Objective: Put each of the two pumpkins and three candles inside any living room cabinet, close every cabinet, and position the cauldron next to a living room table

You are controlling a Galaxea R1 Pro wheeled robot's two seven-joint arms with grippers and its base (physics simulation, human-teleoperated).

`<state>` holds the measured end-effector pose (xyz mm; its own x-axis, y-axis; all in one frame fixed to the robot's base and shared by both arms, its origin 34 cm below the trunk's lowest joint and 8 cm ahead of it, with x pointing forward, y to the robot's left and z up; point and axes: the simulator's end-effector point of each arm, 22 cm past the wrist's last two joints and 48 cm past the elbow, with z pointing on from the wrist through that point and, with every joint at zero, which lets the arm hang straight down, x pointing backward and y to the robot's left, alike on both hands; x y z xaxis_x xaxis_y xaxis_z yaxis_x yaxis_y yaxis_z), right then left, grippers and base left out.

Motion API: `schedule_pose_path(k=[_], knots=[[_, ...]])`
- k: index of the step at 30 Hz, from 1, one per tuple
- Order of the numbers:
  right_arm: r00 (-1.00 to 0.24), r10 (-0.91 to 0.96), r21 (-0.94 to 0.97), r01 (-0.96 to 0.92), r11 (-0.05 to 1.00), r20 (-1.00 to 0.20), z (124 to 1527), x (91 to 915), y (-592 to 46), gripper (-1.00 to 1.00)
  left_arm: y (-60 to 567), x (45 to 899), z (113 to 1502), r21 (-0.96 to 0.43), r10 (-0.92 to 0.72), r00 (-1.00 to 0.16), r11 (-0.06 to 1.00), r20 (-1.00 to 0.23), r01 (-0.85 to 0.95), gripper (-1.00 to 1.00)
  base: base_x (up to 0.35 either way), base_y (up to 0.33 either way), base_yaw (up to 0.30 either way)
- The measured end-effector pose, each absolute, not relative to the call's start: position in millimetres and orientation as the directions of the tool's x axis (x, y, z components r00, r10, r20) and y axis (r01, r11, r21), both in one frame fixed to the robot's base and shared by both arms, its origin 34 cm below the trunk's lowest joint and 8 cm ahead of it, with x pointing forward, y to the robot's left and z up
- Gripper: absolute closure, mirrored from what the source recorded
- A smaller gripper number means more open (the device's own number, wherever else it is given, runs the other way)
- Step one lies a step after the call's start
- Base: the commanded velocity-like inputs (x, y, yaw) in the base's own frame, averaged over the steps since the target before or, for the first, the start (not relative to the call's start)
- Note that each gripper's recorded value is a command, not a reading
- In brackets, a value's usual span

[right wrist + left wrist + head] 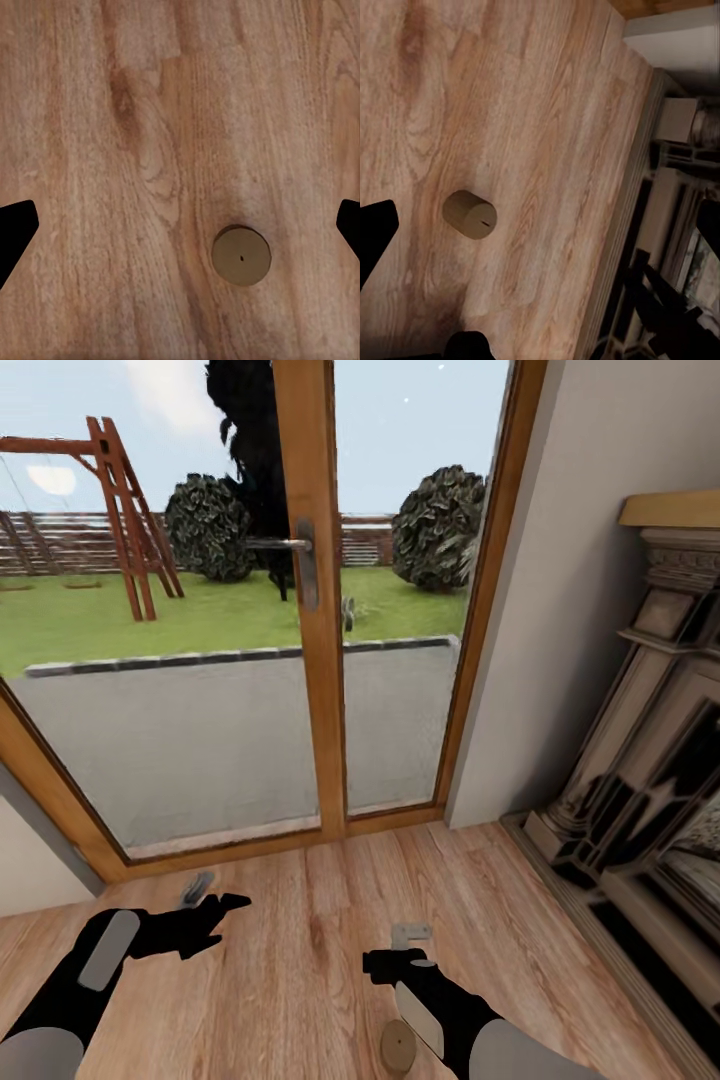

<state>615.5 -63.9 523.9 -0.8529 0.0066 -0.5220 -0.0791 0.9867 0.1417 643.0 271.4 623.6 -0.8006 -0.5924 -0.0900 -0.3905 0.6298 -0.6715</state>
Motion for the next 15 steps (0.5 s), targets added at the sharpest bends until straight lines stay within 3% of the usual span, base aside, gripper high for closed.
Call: schedule_pose_path(k=[7,15], knots=[[-0.896,-0.014,0.138,-0.083,0.987,-0.443,501,597,-65,-1.00,285,653,632,-0.746,-0.653,-0.755,0.533,-0.062,-0.400,-1.00,0.000,0.000,0.000],[-0.900,-0.010,0.139,-0.078,0.987,-0.436,485,594,-66,-1.00,289,651,622,-0.769,-0.673,-0.738,0.493,-0.041,-0.407,-1.00,0.000,0.000,0.000]])
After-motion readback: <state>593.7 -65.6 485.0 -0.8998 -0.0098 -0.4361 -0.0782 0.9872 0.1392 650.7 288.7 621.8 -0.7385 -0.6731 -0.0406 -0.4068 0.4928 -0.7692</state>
